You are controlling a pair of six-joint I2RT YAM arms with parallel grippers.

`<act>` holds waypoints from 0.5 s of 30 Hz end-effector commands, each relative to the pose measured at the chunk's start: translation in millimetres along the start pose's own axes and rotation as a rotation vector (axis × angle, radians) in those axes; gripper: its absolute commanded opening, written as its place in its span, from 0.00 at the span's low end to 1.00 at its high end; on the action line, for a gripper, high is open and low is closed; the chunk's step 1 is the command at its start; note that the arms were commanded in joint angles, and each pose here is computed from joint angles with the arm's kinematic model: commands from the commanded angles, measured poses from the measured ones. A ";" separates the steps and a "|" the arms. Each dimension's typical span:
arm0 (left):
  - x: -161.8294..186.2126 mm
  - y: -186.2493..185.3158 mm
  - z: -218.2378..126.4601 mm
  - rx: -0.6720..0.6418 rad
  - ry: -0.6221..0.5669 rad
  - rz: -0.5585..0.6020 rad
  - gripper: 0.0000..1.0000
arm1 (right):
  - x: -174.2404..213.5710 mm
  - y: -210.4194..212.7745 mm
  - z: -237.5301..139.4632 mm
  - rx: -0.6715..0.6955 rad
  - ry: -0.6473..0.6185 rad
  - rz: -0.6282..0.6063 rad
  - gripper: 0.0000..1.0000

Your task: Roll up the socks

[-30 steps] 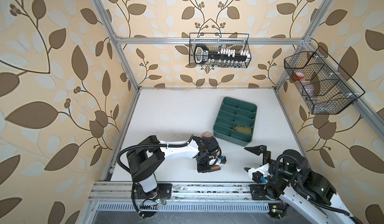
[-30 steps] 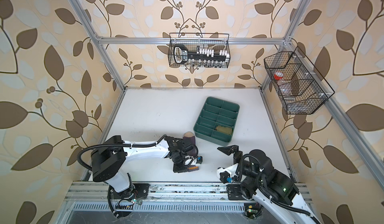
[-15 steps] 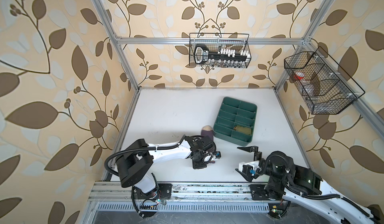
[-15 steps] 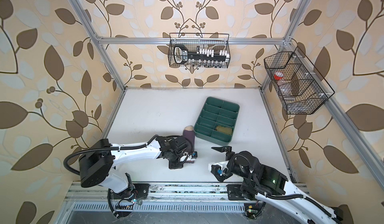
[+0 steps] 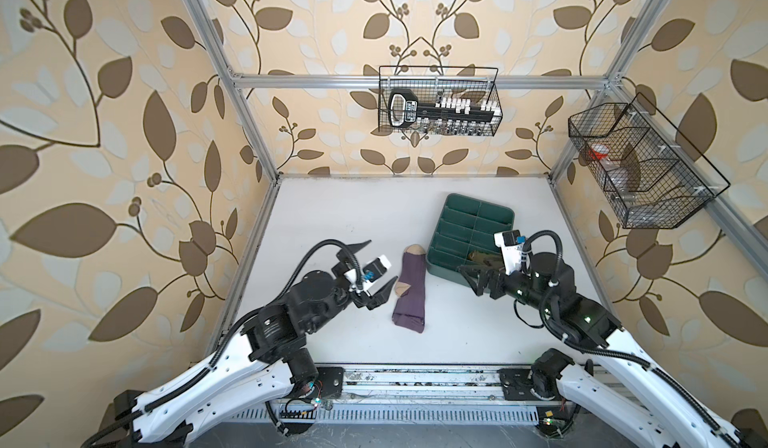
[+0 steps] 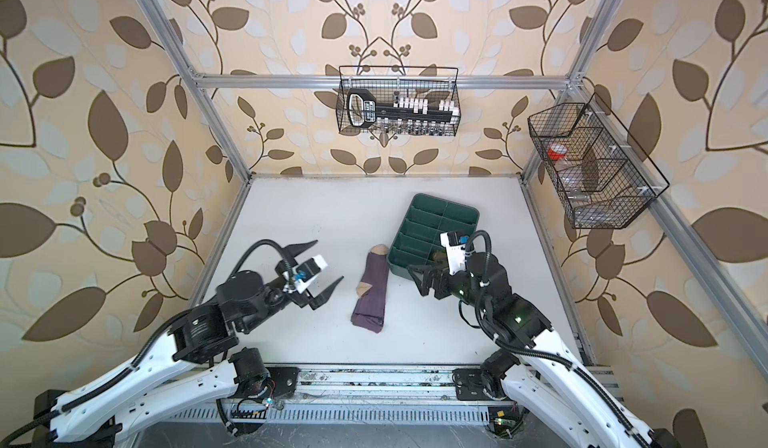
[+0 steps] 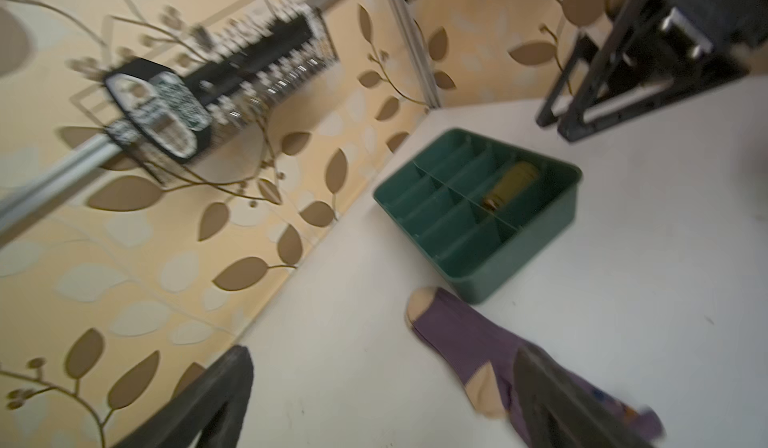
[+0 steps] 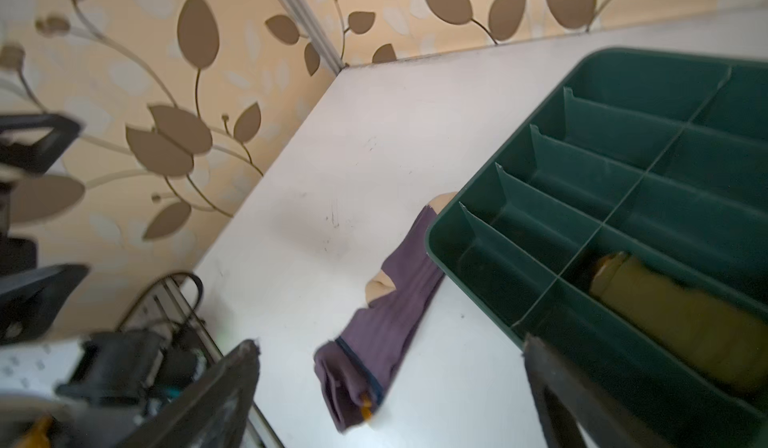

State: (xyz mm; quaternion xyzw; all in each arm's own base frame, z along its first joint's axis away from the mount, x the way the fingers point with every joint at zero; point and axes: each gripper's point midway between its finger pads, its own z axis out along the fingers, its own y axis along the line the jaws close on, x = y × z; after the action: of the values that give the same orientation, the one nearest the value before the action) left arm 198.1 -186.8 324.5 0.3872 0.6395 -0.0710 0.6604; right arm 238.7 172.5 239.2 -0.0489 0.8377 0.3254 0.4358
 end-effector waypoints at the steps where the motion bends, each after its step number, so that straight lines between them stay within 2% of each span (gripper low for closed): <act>1: 12.6 34.6 0.1 -0.217 0.047 -0.126 0.99 | -44.5 31.1 11.5 -0.074 -0.070 0.278 1.00; 5: 38.4 35.2 0.0 -0.266 0.132 -0.282 0.99 | -41.2 29.7 60.3 0.174 0.047 0.101 1.00; 9: 56.3 20.4 9.8 -0.231 0.188 -0.327 0.99 | -31.7 3.4 102.0 0.296 0.106 0.084 1.00; 11: 62.0 15.7 14.5 -0.220 0.210 -0.311 0.99 | -35.5 -11.8 120.5 0.327 0.107 0.117 0.90; 12: 64.3 15.4 16.0 -0.224 0.222 -0.303 0.99 | -37.5 -14.5 130.6 0.337 0.115 0.115 0.81; 13: 64.9 15.5 16.8 -0.225 0.232 -0.297 0.99 | -40.3 -18.9 137.1 0.362 0.120 0.109 0.65; 14: 64.5 15.7 17.4 -0.224 0.240 -0.289 0.99 | -40.8 -25.4 144.6 0.394 0.127 0.101 0.60; 15: 64.0 15.6 17.6 -0.221 0.246 -0.284 0.99 | -48.3 -24.9 152.8 0.402 0.127 0.094 0.59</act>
State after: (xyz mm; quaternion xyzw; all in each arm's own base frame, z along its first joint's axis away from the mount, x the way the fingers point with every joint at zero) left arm 229.2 -166.7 263.0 0.2513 0.7632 -0.0460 0.5935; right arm 360.3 235.0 185.9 0.0425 0.9181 0.1914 0.3444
